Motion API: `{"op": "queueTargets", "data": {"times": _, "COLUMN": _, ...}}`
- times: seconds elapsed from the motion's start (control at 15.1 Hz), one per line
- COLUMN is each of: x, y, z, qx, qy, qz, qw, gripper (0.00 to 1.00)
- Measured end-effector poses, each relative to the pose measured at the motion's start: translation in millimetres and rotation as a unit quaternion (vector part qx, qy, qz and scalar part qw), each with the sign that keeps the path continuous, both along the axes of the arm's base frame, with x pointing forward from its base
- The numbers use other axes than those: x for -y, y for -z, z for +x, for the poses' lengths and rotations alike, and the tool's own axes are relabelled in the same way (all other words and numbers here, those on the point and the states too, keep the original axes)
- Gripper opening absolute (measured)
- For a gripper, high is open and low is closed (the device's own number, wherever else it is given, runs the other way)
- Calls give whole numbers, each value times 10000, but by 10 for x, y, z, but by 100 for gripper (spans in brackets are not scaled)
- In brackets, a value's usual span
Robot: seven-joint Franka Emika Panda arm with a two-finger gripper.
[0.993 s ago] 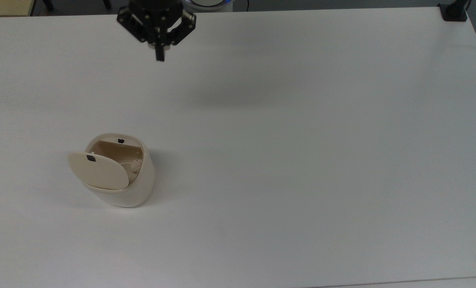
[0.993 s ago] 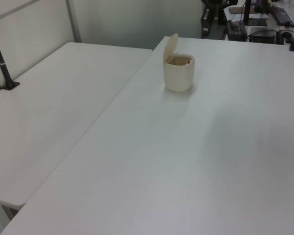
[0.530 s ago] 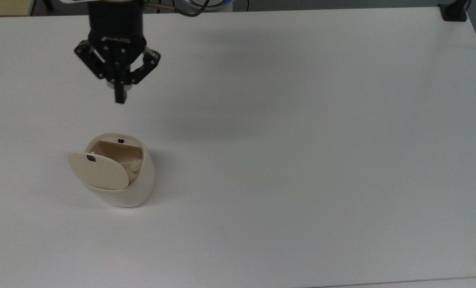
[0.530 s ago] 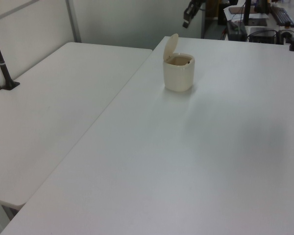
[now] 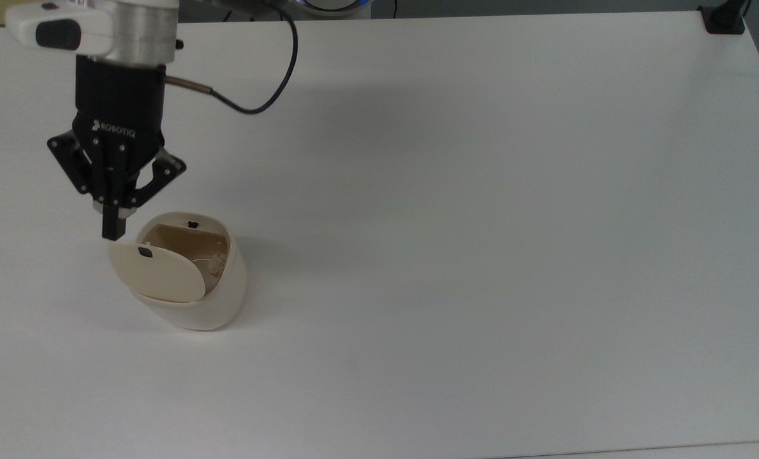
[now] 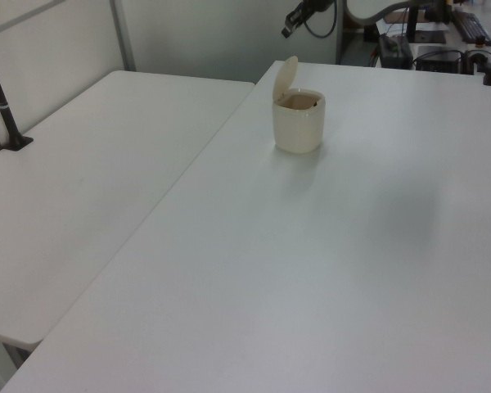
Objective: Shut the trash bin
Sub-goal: 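Move the gripper toward the open lid of the cream trash bin, then push the raised lid down over the bin opening with the gripper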
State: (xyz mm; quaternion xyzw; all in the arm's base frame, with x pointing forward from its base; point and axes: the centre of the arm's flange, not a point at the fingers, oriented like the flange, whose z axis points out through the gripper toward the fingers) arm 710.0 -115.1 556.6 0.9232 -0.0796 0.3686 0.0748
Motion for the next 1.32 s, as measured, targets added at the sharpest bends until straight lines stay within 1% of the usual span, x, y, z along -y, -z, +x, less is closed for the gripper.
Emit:
{"op": "queueTargets", "data": {"times": 0.13, "x": 99, "y": 146, "z": 55, "qx": 91, "qy": 74, "qz": 2, "qw": 9999, "gripper": 1}}
{"op": "queueTargets", "data": {"times": 0.26, "x": 163, "y": 259, "z": 85, "qx": 84, "qy": 142, "qz": 27, "qw": 9999, "gripper": 1}}
{"op": "queueTargets", "data": {"times": 0.53, "x": 172, "y": 308, "z": 96, "qx": 51, "qy": 157, "qz": 38, "qw": 9999, "gripper": 1}}
{"op": "queueTargets", "data": {"times": 0.99, "x": 116, "y": 458, "z": 96, "qx": -385, "qy": 163, "qz": 120, "qw": 9991, "gripper": 1}}
{"op": "queueTargets", "data": {"times": 1.32, "x": 91, "y": 609, "z": 61, "qx": -933, "qy": 208, "qz": 209, "qw": 9952, "gripper": 1}}
